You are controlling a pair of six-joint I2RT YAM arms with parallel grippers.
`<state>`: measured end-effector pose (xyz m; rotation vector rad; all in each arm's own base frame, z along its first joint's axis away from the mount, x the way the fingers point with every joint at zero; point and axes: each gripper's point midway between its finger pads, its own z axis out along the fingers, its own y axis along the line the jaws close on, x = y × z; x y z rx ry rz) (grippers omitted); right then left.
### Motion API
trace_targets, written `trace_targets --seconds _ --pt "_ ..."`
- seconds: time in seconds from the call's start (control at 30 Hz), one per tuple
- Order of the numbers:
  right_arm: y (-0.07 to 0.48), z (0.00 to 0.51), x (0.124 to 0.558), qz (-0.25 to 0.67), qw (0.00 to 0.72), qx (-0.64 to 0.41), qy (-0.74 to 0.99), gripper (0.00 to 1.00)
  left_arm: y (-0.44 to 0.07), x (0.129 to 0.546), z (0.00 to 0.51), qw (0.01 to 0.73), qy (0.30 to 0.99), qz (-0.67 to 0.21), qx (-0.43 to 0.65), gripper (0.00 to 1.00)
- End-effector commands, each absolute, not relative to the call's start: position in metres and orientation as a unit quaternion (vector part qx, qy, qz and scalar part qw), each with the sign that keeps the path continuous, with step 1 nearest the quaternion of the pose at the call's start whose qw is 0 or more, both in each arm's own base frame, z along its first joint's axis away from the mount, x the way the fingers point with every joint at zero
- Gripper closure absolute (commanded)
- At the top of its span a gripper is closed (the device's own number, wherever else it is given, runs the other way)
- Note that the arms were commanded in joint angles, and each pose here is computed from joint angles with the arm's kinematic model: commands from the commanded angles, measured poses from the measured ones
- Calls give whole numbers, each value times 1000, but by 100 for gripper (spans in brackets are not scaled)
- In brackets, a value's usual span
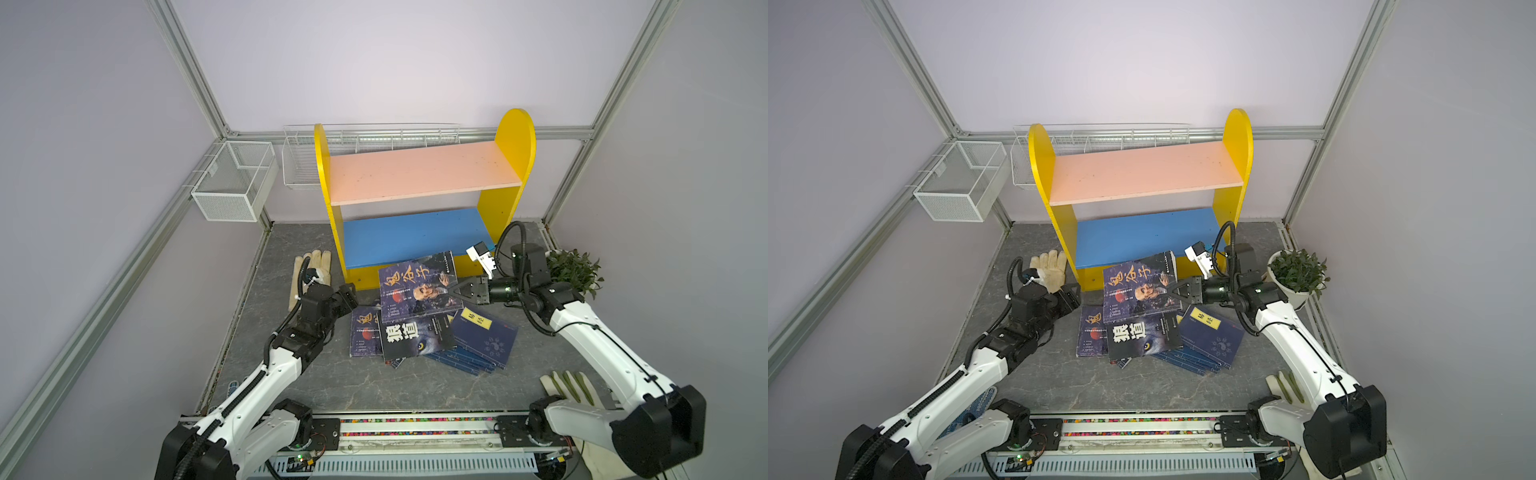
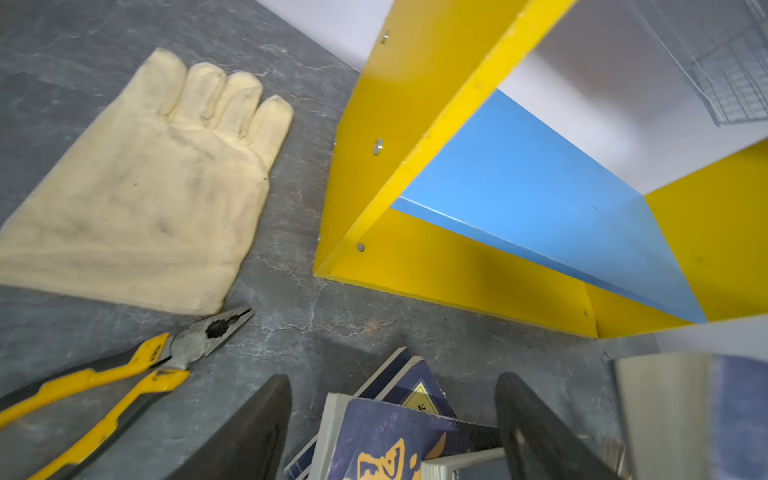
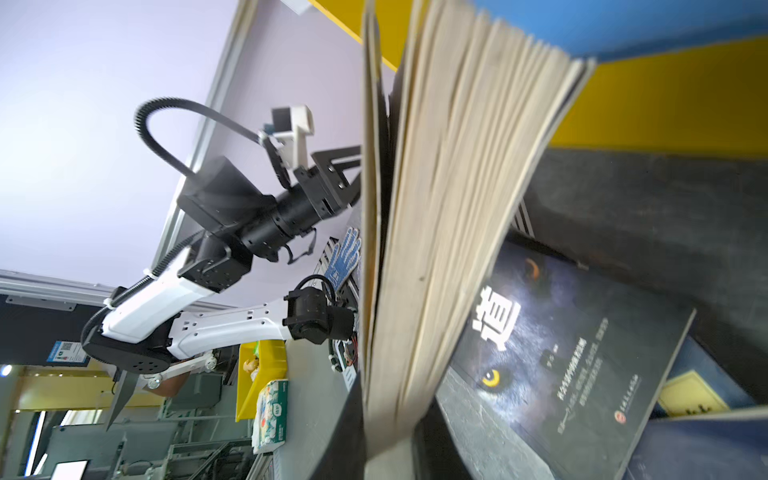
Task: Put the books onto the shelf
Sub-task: 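Lift the gold-titled book with the right gripper while the left arm draws back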
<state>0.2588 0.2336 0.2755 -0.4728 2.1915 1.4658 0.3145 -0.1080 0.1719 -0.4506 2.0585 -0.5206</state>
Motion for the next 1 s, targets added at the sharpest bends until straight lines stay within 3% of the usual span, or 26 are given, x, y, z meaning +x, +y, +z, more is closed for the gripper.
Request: trace_targets --seconds 0.0,0.23,0.73,0.97 --pt "242 324 271 569 293 -206 740 93 -73 302 148 450 828 -164 -291 22" --pt "251 363 286 584 330 -231 705 93 -53 292 130 433 831 -118 -329 22" --pt "260 325 352 563 336 -159 739 93 -57 297 121 421 843 -106 -316 22" --pt "267 338 342 586 323 -192 718 93 -53 294 122 421 846 -95 -313 22"
